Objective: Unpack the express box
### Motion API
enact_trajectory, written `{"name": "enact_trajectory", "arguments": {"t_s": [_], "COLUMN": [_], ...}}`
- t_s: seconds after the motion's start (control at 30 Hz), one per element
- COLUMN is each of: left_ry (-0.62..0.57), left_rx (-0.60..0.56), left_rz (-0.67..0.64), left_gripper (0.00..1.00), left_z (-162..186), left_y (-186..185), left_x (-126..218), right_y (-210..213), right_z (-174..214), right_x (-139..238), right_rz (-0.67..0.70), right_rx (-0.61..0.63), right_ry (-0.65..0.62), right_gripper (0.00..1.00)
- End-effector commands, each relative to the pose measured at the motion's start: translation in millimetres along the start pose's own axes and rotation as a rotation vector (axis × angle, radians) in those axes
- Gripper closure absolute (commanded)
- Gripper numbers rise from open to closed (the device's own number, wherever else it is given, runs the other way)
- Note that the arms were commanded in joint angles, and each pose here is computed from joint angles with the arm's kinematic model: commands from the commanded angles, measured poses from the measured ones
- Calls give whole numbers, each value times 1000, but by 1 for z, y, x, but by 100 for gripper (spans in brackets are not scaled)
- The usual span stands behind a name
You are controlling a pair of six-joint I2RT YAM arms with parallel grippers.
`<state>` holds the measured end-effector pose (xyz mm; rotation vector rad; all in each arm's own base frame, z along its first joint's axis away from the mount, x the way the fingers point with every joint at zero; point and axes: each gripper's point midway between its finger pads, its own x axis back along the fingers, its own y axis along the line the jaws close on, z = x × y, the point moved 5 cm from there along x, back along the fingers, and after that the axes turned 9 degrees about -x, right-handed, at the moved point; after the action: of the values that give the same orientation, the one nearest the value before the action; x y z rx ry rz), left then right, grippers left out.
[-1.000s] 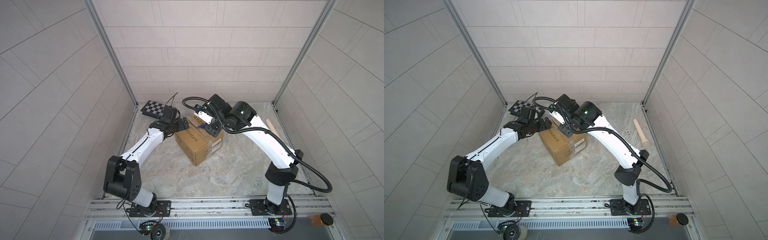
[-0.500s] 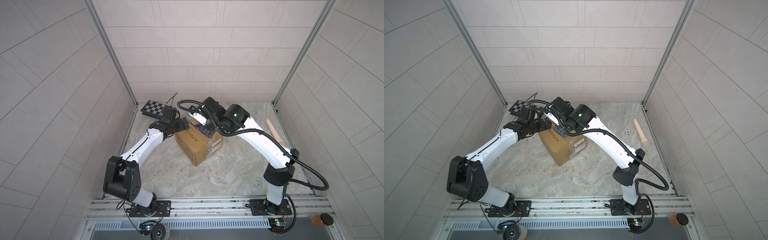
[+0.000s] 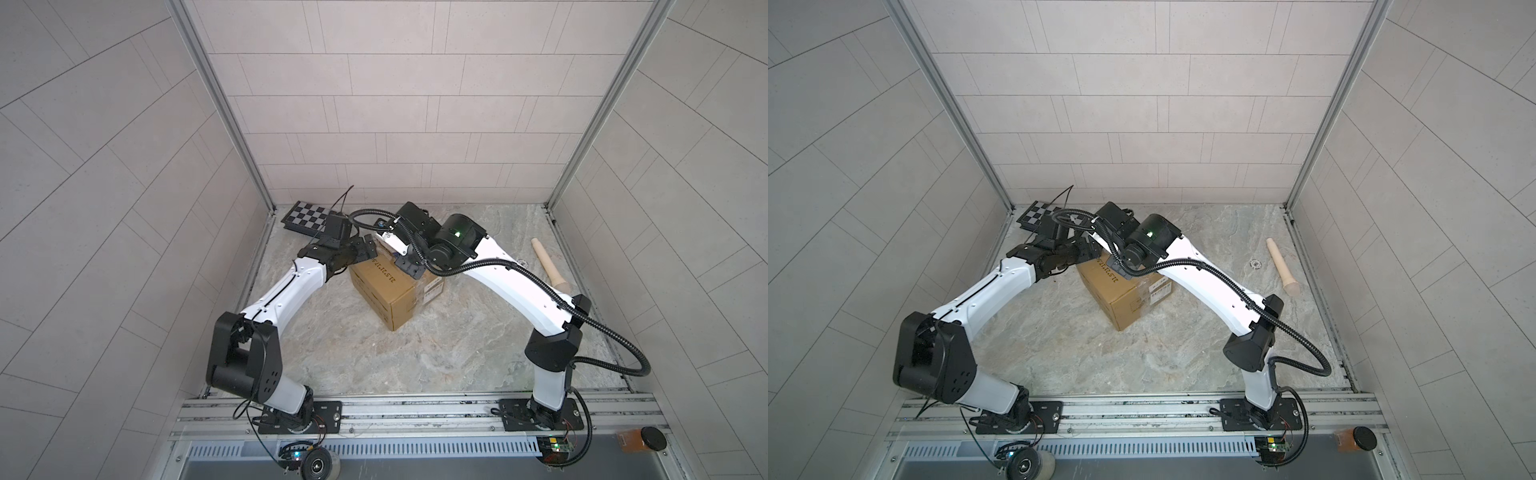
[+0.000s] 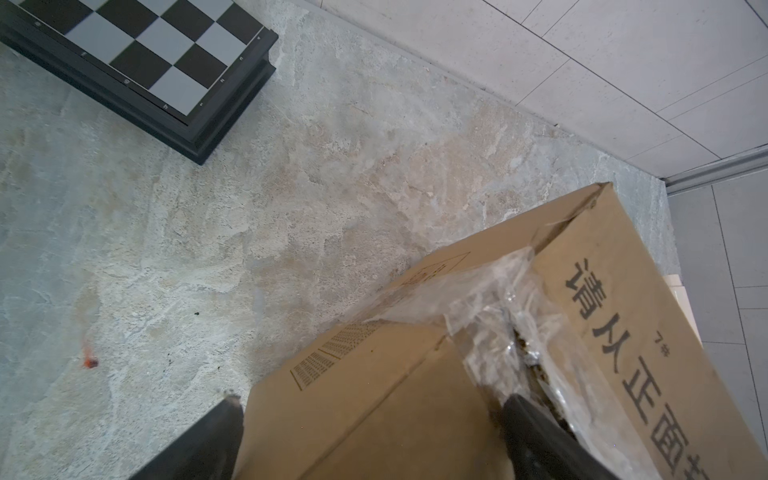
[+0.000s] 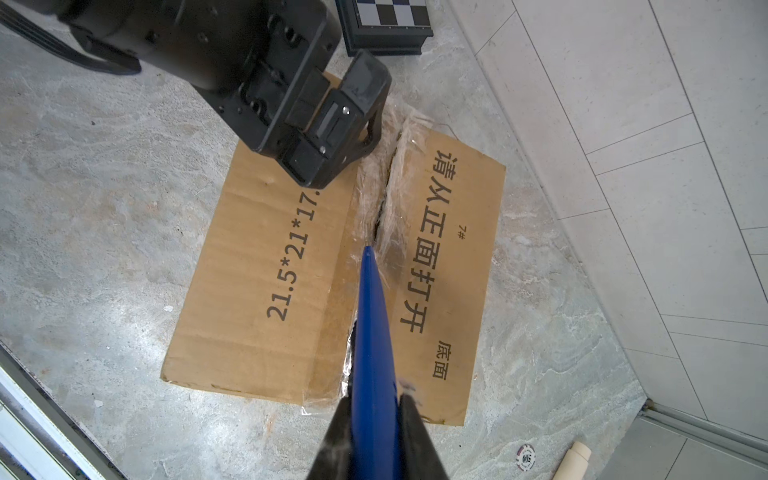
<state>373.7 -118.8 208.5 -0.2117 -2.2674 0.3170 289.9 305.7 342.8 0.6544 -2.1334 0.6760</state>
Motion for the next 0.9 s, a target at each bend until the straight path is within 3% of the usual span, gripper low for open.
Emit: {"name": "enact_trajectory", "arguments": {"t_s": [0.0,0.3,0.87], "left_ry": [190,194,192], "left_rx": [-4,1,0], "left_rz": [-106,-99,-83], "left_gripper": [0,1,0], "left_z": [46,46,46], "left_y": [24,23,21], "left_x": [-15,-17,-17], "right_y": [-6,-8,-14], "right_z": [-8,-10,-1], "right_x": [15,26,0], "right_rz": [6,-11,85], "right_rx": [-22,-35,5], "right_ry": [-68,-97,-39], "right_gripper": [100,100,100]}}
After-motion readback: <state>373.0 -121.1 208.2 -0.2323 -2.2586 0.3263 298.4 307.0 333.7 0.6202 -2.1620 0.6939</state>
